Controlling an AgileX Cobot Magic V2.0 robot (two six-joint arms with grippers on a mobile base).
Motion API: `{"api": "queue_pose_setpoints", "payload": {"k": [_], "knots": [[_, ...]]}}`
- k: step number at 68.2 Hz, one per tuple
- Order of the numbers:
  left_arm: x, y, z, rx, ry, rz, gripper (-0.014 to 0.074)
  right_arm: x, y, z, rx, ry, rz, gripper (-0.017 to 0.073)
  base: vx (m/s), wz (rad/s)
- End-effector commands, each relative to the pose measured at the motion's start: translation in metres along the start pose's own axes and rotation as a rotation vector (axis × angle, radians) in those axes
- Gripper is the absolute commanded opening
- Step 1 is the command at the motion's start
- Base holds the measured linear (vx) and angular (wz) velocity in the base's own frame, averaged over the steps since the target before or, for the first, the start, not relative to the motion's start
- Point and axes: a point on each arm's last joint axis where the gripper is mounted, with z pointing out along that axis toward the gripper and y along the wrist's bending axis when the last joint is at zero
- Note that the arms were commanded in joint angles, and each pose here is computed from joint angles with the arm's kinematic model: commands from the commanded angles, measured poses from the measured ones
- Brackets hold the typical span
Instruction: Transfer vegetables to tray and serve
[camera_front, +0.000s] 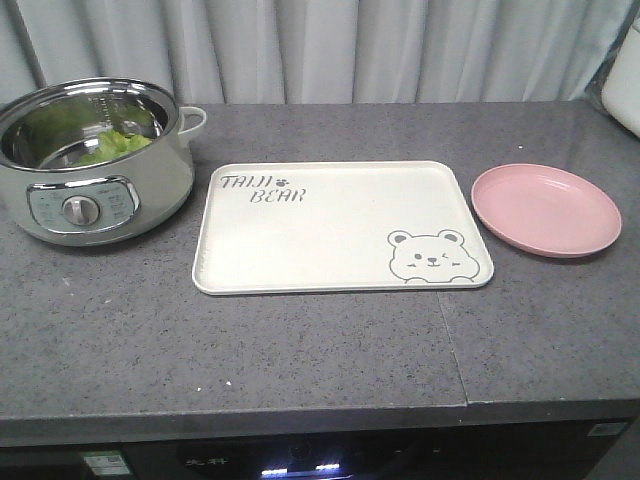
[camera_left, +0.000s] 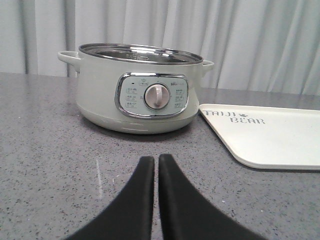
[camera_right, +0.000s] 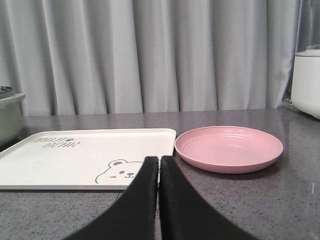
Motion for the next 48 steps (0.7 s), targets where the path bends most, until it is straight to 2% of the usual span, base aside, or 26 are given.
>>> {"api": "queue_pose_setpoints", "payload": {"k": [1,48], "knots": [[0.0008,-0.0015,-0.0003,0.026,-0.057,-0.015,-0.0006,-0.0022,0.0014,-0.0004,-0.016,-0.066,-0.008,-0.0003,0.03,-0.03],[0.0008,-0.0015,-0.0003,0.026,-0.057,-0.015,-0.0006,-0.0022,0.0014,-0.0004,-0.016,-0.066,-0.008,-0.0003,0.03,-0.02]]}}
